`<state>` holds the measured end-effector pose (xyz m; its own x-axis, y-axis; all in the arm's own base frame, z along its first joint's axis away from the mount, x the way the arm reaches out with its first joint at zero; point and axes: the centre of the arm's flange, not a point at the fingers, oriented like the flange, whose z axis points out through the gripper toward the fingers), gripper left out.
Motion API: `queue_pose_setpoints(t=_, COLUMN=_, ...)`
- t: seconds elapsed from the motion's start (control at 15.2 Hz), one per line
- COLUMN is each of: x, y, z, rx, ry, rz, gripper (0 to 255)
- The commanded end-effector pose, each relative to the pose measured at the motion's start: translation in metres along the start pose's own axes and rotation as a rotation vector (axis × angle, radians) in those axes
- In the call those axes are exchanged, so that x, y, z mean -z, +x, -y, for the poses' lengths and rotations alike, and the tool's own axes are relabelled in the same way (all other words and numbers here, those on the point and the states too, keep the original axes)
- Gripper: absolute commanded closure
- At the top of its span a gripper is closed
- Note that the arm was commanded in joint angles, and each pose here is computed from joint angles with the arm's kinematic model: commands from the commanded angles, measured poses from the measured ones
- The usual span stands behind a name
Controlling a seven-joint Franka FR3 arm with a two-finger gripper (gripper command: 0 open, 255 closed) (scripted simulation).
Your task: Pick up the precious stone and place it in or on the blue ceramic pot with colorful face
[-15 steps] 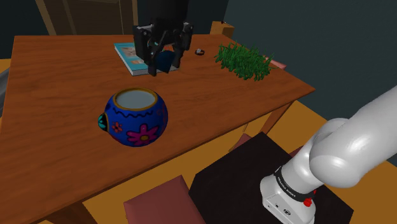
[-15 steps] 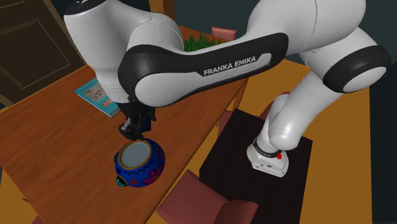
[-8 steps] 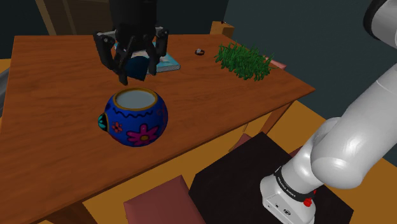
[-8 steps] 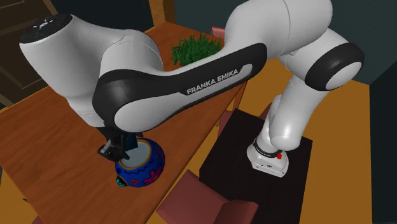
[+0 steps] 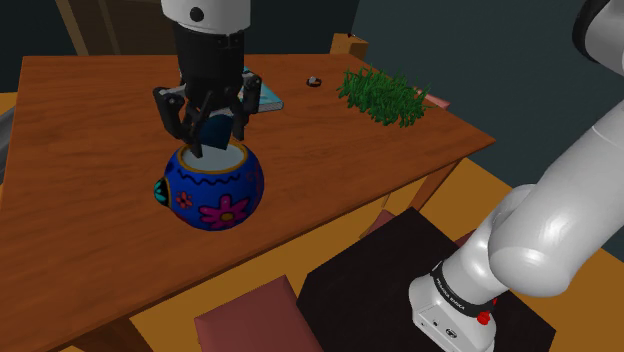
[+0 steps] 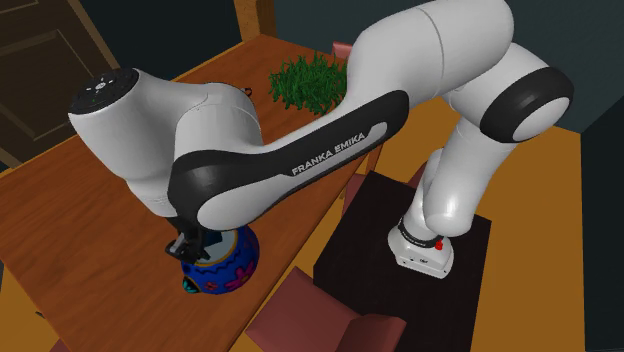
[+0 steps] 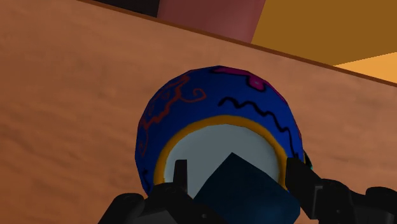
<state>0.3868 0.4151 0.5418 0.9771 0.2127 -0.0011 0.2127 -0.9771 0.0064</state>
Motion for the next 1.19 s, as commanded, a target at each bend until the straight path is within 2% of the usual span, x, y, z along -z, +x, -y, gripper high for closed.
queue_pose_setpoints(t=0.0, x=-0.010, y=0.000, z=0.000, rx=0.000, ry=0.000, rz=0.000, gripper=255)
queue_pose_setpoints(t=0.53, x=-0.014, y=0.000, z=0.001, rx=0.000, ry=0.000, rz=0.000, gripper=255)
queue_pose_setpoints(t=0.59, x=-0.014, y=0.000, z=0.001, rx=0.000, ry=0.000, rz=0.000, gripper=0)
queue_pose_setpoints(t=0.92, x=-0.014, y=0.000, z=0.001, rx=0.000, ry=0.000, rz=0.000, gripper=0)
queue_pose_setpoints(t=1.12, x=0.025, y=0.000, z=0.001, rx=0.000, ry=0.000, rz=0.000, gripper=0)
